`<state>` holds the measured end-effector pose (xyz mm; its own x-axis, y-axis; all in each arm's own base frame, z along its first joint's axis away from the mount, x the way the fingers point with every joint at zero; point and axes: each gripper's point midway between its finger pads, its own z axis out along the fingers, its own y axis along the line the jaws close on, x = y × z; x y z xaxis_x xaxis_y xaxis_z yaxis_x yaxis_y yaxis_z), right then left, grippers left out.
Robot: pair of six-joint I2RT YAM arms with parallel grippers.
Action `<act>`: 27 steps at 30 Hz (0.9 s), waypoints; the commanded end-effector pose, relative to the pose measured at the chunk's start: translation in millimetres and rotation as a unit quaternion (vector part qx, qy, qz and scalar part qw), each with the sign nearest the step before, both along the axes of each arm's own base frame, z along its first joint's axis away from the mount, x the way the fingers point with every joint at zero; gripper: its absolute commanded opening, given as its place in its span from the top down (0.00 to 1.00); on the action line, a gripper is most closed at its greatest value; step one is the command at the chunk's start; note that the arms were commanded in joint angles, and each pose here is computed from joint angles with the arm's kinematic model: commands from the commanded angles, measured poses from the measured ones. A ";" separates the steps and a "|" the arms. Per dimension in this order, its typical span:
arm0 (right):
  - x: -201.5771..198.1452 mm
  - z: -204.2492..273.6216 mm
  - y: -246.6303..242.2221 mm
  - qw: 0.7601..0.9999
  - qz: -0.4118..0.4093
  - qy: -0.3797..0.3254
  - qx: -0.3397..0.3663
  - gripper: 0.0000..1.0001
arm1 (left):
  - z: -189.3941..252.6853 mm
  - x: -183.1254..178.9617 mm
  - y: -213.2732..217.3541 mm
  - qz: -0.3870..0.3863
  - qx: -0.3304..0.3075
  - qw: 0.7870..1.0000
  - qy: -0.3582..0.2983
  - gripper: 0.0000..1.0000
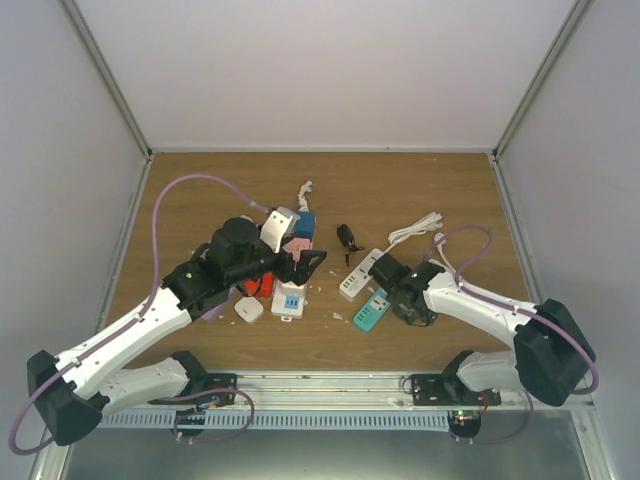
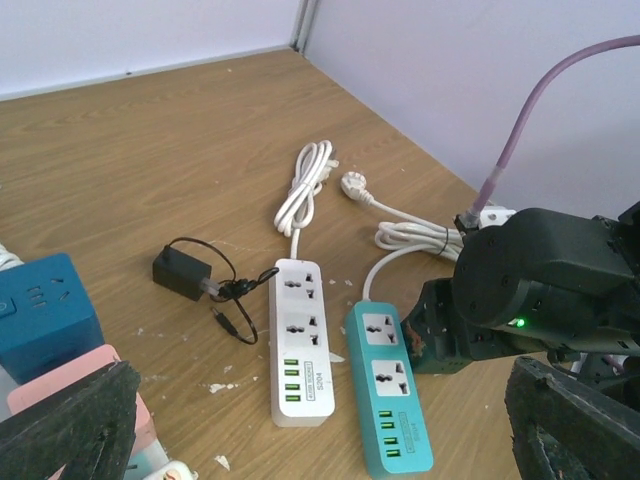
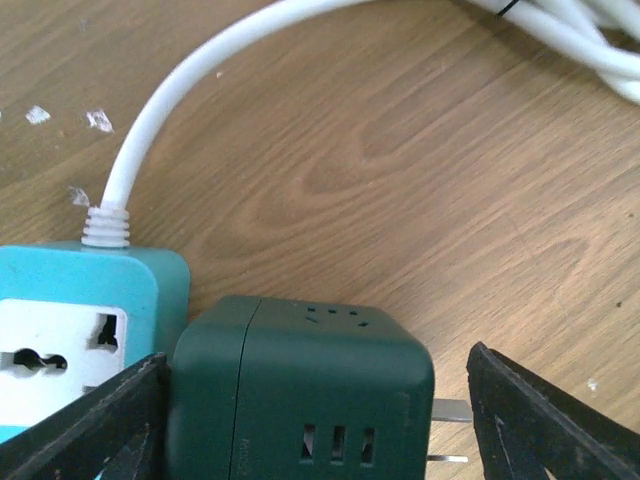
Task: Insert the plug
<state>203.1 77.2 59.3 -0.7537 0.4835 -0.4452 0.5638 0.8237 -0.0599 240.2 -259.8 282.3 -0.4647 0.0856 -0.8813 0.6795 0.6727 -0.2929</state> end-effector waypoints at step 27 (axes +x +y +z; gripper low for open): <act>67.6 161.8 64.2 0.903 0.185 -0.320 0.219 0.45 | -4.0 21.0 -40.4 -0.040 -0.074 0.995 0.060 0.01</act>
<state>243.2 105.0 147.0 -0.6264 0.5420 -0.5603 0.3548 0.8382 0.4141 258.3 -285.5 249.6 -0.5800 0.0961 -0.8090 0.6552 0.6452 -0.3931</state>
